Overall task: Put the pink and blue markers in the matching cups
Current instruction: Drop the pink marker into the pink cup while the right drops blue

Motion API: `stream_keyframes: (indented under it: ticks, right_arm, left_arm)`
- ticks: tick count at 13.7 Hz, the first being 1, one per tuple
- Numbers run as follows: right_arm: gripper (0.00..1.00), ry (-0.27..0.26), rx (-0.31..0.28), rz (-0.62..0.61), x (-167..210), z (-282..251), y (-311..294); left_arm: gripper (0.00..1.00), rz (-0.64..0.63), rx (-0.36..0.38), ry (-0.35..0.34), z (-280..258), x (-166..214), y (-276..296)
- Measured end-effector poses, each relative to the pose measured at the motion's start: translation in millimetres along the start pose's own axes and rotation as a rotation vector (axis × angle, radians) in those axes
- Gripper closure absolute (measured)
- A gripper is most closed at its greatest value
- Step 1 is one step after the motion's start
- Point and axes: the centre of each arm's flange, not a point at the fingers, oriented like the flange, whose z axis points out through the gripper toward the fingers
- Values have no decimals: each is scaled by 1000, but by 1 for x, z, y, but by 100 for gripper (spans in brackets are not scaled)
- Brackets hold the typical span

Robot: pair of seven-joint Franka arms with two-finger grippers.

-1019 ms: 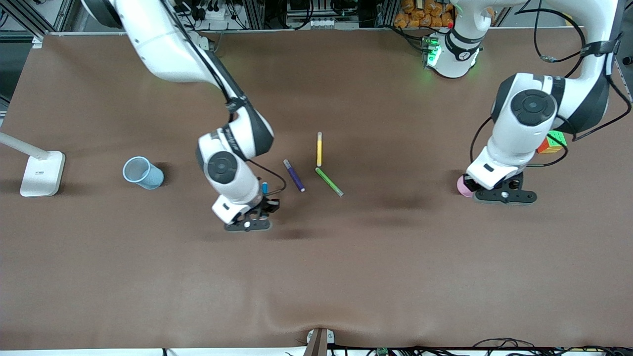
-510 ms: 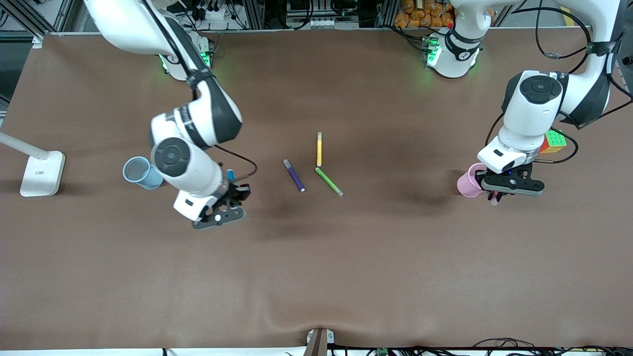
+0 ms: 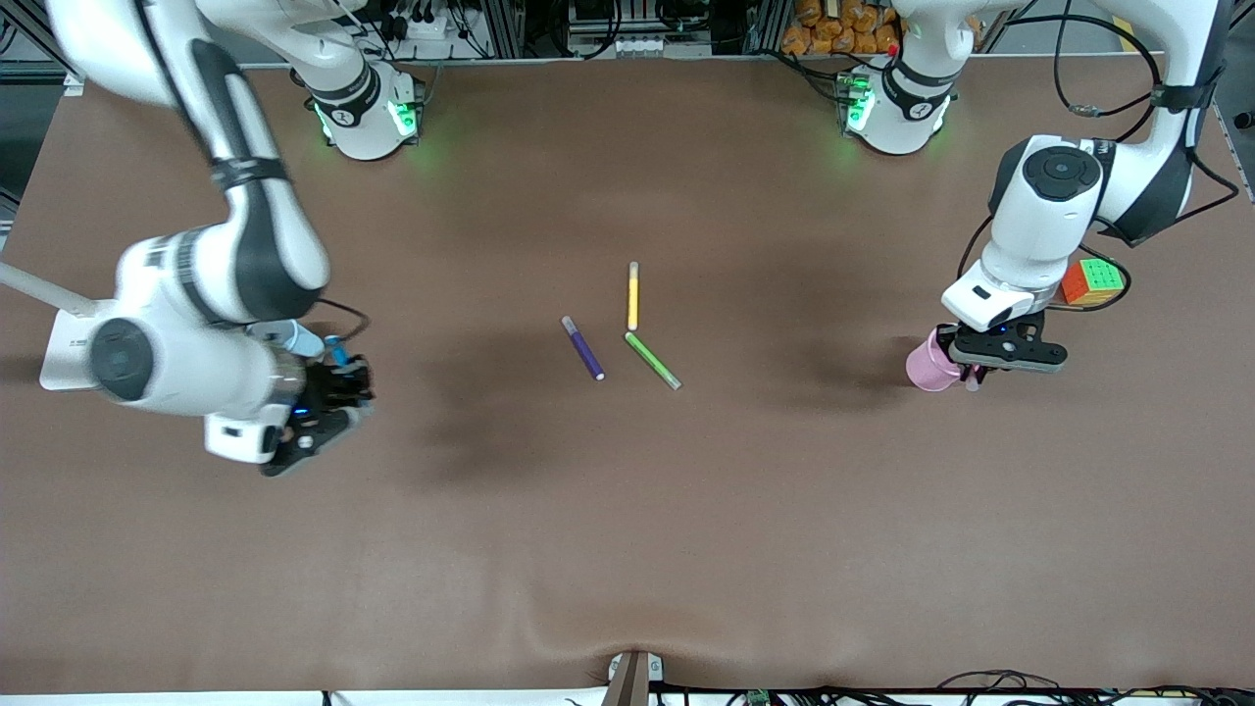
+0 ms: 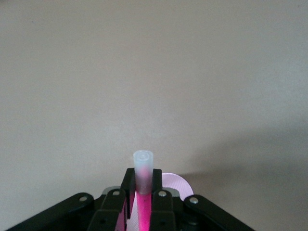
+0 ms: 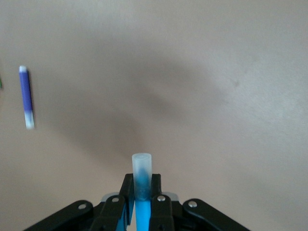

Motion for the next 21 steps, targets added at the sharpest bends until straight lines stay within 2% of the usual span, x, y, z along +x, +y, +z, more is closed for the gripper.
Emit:
stream_keyframes:
  ticks: [3, 5, 7, 9, 13, 17, 19, 21]
  right_arm:
    - [83, -1, 78, -183, -33, -4, 39]
    - [83, -3, 111, -305, -47, -4, 53]
    - [83, 30, 162, -436, -60, -1, 65]
    - [83, 73, 229, -549, -79, 4, 79]
    - [83, 137, 364, -691, -113, 15, 100]
    - [83, 223, 484, -851, -130, 40, 111]
    - [83, 250, 575, -866, -144, 64, 122]
    - [83, 270, 642, -857, -159, 86, 135]
  left_arm:
    - [83, -8, -3, -2, 2, -3, 1]
    - [79, -12, -3, -1, 2, -3, 1]
    - [64, -13, -4, 6, 1, -1, 0]
    - [41, -14, -1, 24, -5, 6, -1]
    - [2, -21, 10, 63, -19, 22, -7]
    - [0, -71, 41, 83, -50, 57, -28]
    - [0, -133, 39, 34, -72, 76, -36]
    - [0, -170, 36, -30, -102, 97, -43]
